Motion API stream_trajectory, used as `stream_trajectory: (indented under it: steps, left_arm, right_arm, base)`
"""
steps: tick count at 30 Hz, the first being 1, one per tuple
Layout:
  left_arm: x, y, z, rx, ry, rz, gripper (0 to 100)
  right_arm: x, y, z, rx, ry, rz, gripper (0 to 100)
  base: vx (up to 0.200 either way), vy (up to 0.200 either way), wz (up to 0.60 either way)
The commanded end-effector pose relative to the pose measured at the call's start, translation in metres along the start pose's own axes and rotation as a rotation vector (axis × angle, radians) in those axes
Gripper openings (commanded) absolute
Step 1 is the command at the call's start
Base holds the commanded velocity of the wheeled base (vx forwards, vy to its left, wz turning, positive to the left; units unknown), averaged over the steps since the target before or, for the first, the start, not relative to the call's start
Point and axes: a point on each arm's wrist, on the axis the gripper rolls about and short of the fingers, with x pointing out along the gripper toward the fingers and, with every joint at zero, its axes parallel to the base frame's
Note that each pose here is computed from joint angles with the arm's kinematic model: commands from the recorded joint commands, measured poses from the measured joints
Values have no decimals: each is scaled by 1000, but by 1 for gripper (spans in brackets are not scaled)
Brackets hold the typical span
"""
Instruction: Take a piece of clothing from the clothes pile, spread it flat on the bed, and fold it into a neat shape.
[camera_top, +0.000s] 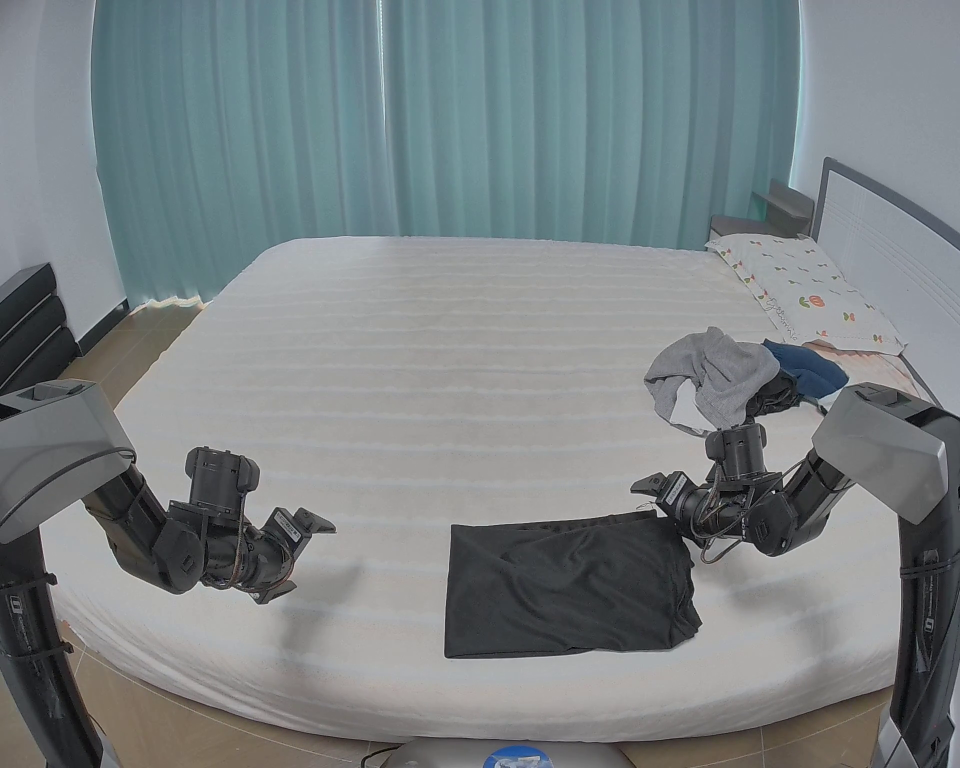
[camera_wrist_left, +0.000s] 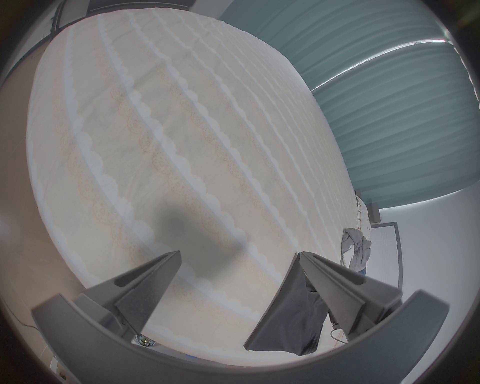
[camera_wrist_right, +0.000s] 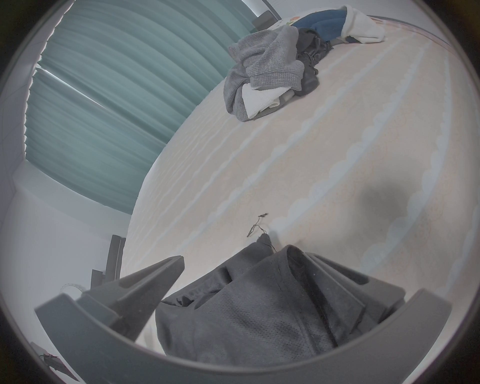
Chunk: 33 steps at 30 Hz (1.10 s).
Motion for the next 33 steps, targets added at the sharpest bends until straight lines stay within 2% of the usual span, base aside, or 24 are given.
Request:
stream_trajectory:
  steps: [1, 9, 27, 28, 33]
  left_arm:
    - [0, 0, 0, 1, 0, 0, 100]
    - [1, 0, -1, 0, 2, 1, 100]
    - [1, 0, 0, -1, 1, 2, 100]
    - [1, 0, -1, 0, 3, 3, 100]
    - [0, 0, 0, 1, 1, 0, 100]
  right_arm:
    - [3, -3, 1, 4, -3, -9, 0]
    - [-6, -14, 19, 67, -45, -24, 0]
    - [-4, -26, 28, 90, -55, -40, 0]
    - [-4, -27, 26, 91, -48, -39, 100]
    - [-14, -26, 26, 83, -37, -9, 100]
  base:
    - [0, 0, 0]
    - [0, 0, 0]
    - [0, 0, 0]
    - [0, 0, 0]
    - [0, 0, 0]
